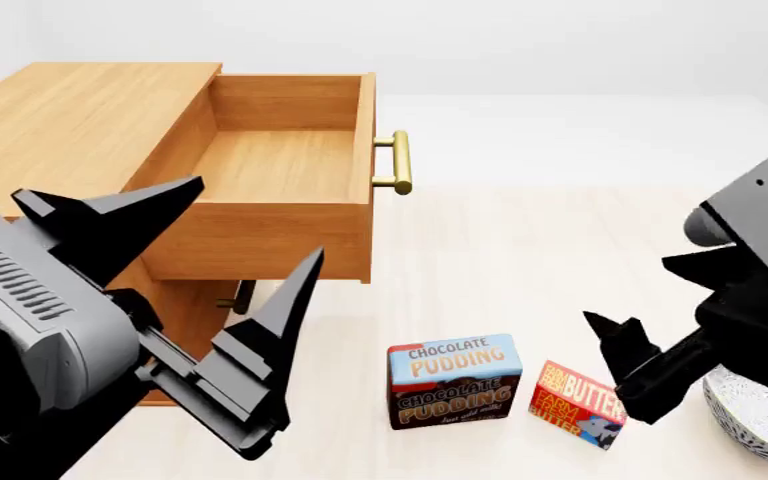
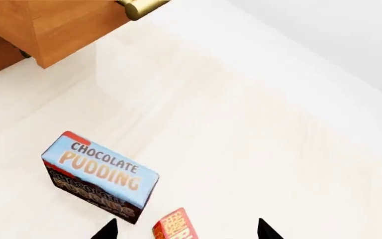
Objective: Put the butter at the back in the top drawer of the cabinet and close it.
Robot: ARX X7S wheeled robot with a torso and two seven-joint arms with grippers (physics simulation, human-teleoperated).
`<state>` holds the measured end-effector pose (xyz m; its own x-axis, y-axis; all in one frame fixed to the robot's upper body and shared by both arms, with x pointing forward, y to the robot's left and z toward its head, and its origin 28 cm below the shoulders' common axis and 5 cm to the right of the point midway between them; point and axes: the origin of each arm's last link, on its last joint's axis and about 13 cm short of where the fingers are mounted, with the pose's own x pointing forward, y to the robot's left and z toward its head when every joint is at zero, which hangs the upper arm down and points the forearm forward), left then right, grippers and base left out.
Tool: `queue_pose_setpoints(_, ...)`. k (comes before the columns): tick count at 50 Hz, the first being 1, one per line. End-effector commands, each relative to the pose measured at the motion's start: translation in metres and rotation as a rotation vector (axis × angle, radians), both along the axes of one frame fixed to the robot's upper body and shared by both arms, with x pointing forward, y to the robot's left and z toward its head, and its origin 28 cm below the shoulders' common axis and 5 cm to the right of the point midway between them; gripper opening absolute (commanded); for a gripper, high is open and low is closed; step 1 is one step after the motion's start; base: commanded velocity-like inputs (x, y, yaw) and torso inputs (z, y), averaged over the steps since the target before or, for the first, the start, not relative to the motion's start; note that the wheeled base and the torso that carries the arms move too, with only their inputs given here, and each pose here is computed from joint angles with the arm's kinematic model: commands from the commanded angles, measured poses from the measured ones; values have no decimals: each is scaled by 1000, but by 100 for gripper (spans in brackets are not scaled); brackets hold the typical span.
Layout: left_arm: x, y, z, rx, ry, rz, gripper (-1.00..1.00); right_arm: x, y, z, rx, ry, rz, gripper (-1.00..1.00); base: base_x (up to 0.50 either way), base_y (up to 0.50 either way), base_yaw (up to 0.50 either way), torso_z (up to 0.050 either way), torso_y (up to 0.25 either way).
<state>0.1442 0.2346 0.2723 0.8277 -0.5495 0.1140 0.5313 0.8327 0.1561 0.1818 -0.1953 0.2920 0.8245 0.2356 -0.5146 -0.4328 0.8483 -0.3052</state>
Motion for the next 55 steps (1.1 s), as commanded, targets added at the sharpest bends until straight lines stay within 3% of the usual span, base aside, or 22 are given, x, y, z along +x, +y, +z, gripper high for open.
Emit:
queue_pose_setpoints(1, -1, 0, -1, -1, 7, -8, 100, 5, -9, 49, -114, 232, 99, 100, 0, 0, 0, 0, 0)
queue_pose_setpoints(10, -1, 2, 3, 0, 12, -6, 100, 23, -12, 58, -236, 324, 188, 100, 0, 0, 0, 0, 0)
queue_pose_setpoints(19, 1, 1, 1, -1, 25, -15, 100, 50, -15, 66, -277, 334, 119, 100, 0, 0, 0, 0, 0)
queue_pose_setpoints(37, 4, 0, 1, 2, 36, -21, 100, 69, -18, 33, -375, 522, 200, 100, 0, 0, 0, 0, 0)
queue_pose_setpoints(55, 2, 4, 1, -9, 29, -6, 100, 89, -21, -7, -434, 576, 220, 100, 0, 0, 0, 0, 0)
